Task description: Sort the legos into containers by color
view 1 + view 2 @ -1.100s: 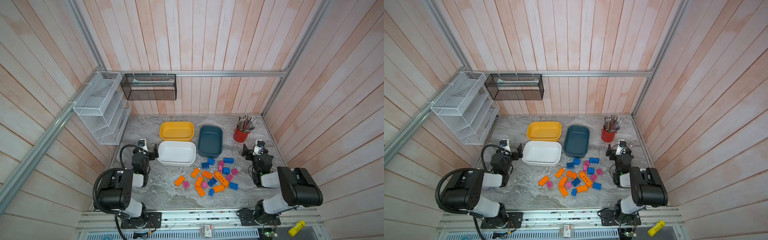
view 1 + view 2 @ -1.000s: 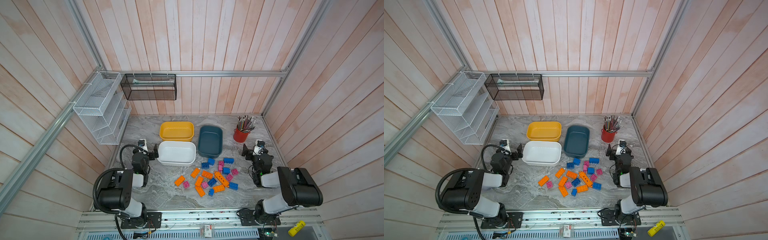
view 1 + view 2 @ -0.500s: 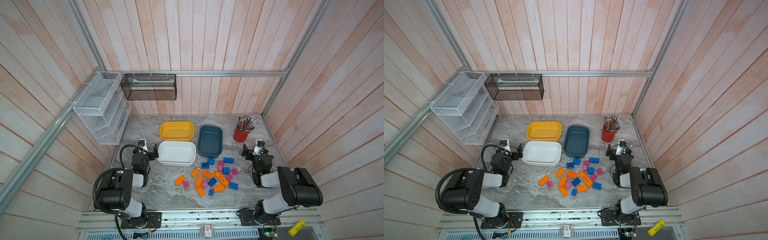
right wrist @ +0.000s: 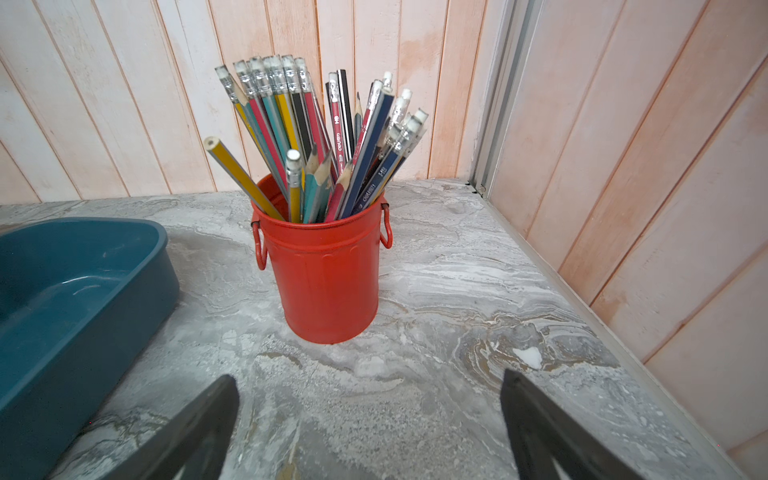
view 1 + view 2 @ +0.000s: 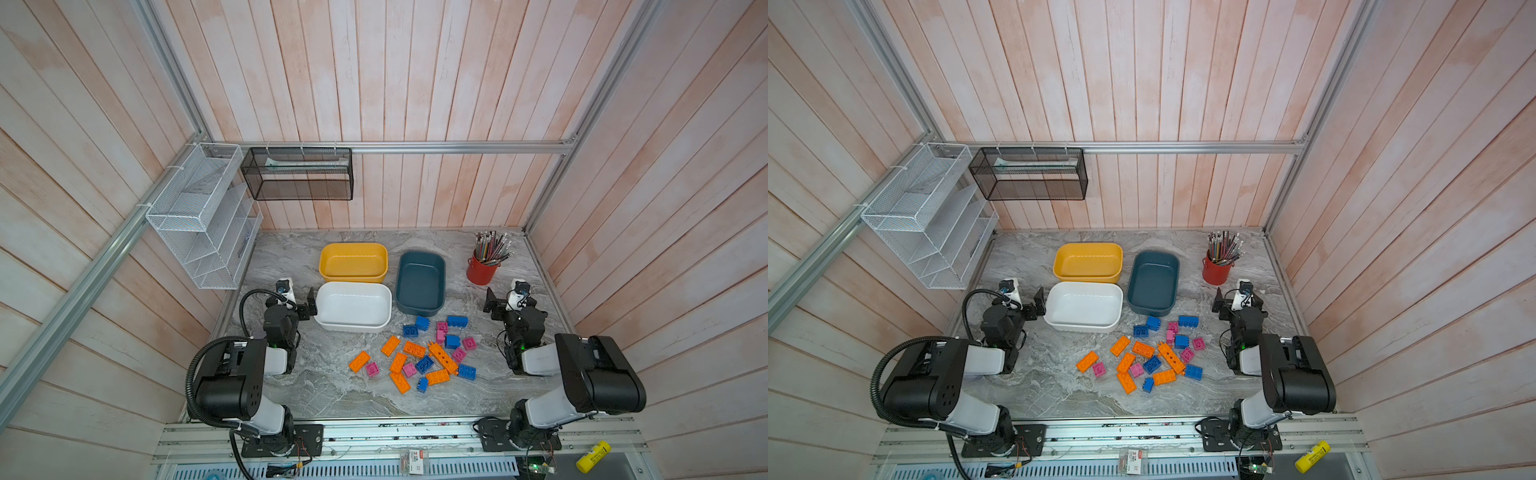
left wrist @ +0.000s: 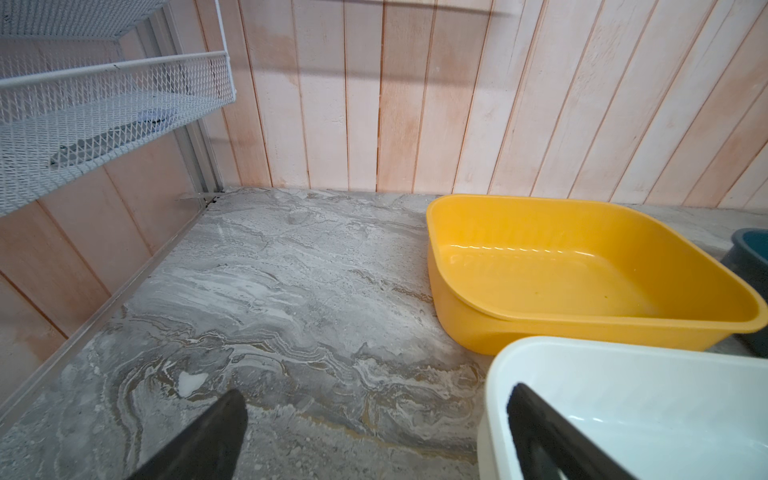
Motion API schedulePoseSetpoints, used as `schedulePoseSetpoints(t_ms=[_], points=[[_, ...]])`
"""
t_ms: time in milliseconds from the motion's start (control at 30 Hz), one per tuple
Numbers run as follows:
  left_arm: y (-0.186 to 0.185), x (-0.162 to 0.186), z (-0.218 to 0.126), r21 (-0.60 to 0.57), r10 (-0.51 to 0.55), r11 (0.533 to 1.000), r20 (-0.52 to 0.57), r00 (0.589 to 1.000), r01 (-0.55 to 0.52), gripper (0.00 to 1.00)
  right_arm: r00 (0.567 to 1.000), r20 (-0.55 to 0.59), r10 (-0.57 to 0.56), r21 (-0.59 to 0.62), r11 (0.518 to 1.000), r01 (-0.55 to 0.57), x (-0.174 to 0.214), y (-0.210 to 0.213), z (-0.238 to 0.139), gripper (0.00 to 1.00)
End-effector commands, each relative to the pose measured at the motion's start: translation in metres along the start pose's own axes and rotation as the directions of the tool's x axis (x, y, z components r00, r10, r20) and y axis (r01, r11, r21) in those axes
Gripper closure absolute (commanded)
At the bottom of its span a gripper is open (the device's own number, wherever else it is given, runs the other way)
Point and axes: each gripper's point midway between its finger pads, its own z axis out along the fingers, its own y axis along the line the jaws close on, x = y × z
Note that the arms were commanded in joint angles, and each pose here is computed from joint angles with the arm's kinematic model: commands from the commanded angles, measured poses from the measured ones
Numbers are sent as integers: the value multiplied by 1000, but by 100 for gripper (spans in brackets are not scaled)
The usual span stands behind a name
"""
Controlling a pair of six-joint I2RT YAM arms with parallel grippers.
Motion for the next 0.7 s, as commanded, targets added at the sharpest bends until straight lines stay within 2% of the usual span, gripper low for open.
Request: schedulePoseSetpoints(t_ms=[0, 100, 200, 300, 433, 533, 667], points=[[3, -27, -10, -21, 4, 1000, 57, 998, -3, 0, 998, 63, 11, -10, 1000, -10, -27, 1, -7, 2], [9, -49, -18, -64, -18, 998, 64, 998, 22, 0, 1000, 31, -4, -59, 998, 6, -47, 10, -8, 2], [11, -76, -27, -81, -58, 995, 73, 996, 64, 0, 998, 60, 32, -126, 992, -24, -76, 22, -16, 2], [4, -93, -34, -66, -125, 990, 26, 992, 126, 0, 998, 38, 51, -217, 975, -42, -99, 39, -23, 2], [-8, -105, -45, -49, -197, 980, -87, 976, 193, 0, 999, -6, 53, -345, 937, -52, -124, 66, -37, 2], [-29, -107, -56, 13, -200, 978, -204, 958, 207, 0, 997, -61, 41, -443, 894, -64, -133, 86, -49, 2], [-76, -91, -80, 213, -132, 950, -384, 914, 227, 0, 992, -126, 3, -567, 820, -75, -139, 115, -67, 2]])
